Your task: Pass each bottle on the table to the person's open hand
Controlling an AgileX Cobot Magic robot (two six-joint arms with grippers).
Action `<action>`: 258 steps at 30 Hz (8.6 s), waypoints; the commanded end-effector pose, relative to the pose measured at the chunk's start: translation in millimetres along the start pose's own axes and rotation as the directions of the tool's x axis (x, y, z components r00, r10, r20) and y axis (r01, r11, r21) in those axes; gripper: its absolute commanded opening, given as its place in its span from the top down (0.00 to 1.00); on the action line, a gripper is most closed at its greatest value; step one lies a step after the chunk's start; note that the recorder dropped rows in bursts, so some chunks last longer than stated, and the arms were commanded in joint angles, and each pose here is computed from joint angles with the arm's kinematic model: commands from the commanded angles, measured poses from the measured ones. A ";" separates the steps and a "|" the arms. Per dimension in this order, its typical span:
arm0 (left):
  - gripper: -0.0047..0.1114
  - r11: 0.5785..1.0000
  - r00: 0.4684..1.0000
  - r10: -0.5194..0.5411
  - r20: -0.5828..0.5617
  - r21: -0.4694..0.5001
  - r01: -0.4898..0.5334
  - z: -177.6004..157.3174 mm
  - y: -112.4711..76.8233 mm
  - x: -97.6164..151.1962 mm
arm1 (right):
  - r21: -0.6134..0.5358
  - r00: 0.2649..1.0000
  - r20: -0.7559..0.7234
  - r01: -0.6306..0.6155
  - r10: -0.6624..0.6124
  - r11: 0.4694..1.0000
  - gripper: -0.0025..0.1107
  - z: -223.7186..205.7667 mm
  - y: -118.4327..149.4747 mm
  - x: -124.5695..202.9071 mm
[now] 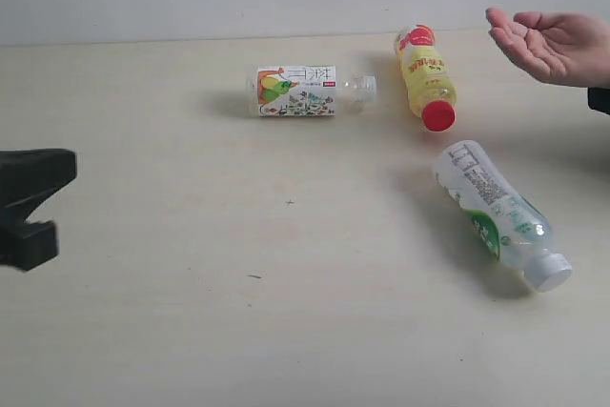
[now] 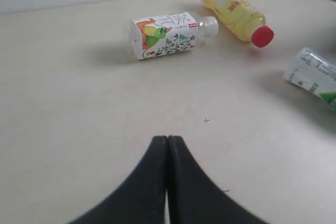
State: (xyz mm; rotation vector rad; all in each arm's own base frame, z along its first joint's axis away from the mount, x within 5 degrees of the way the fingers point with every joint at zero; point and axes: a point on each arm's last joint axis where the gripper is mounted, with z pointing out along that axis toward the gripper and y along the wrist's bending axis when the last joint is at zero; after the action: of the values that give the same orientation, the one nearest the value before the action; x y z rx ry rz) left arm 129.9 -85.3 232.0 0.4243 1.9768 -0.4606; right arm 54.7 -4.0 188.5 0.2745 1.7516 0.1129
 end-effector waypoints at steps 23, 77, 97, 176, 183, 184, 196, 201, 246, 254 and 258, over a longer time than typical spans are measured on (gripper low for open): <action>0.96 0.994 0.982 -0.109 0.154 0.035 0.104 -44.0 9.5 50.5 | -0.209 0.874 0.403 -0.201 0.272 0.957 0.98 -27.0 33.9 -144.0; 0.96 0.994 0.982 -0.106 0.155 0.034 0.102 -44.0 9.5 50.5 | -0.455 0.064 -0.867 0.302 -0.494 0.838 0.46 272.0 104.7 20.7; 0.96 0.994 0.982 -0.106 0.155 0.034 0.102 -44.0 9.5 50.5 | -0.350 0.114 -0.912 0.286 -0.394 0.892 0.98 223.7 111.8 -53.1; 0.96 0.994 0.982 -0.106 0.155 0.034 0.102 -44.0 9.5 50.5 | -0.146 0.385 -0.883 0.318 -0.268 0.937 0.27 380.2 88.7 -101.1; 0.96 0.994 0.982 -0.106 0.155 0.034 0.102 -44.0 9.5 50.5 | -0.146 0.390 -0.880 0.318 -0.269 0.937 0.18 380.7 88.9 -101.3; 0.96 0.994 0.982 -0.106 0.155 0.034 0.102 -44.0 9.5 50.5 | -0.146 0.392 -0.880 0.318 -0.270 0.937 0.17 380.8 88.9 -101.4; 0.96 0.994 0.982 -0.106 0.155 0.034 0.102 -44.0 9.5 50.5 | -0.139 0.456 -0.845 0.320 -0.281 0.937 0.17 382.7 96.5 -129.4; 0.96 0.994 0.982 -0.106 0.155 0.034 0.102 -44.0 9.5 50.5 | -0.165 0.466 -0.830 0.321 -0.307 0.933 0.17 378.3 104.0 -151.8; 0.96 0.994 0.982 -0.106 0.155 0.034 0.102 -44.0 9.5 50.5 | -0.336 0.753 -0.590 0.099 -0.291 0.937 0.19 237.2 145.3 -283.0; 0.96 0.994 0.982 -0.106 0.155 0.034 0.102 -44.0 9.5 50.5 | -0.336 0.753 -0.590 0.099 -0.291 0.937 0.88 237.2 145.3 -283.0; 0.96 0.994 0.982 -0.106 0.155 0.034 0.102 -44.0 9.5 50.5 | -0.334 0.753 -0.591 0.097 -0.289 0.937 0.98 237.2 145.3 -283.0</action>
State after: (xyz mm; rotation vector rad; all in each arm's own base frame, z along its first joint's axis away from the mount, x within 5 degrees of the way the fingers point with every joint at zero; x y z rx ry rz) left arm 79.8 -51.5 203.8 0.3062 1.8514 -0.5669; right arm 355.9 50.7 441.9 -0.1936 2.4057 0.3442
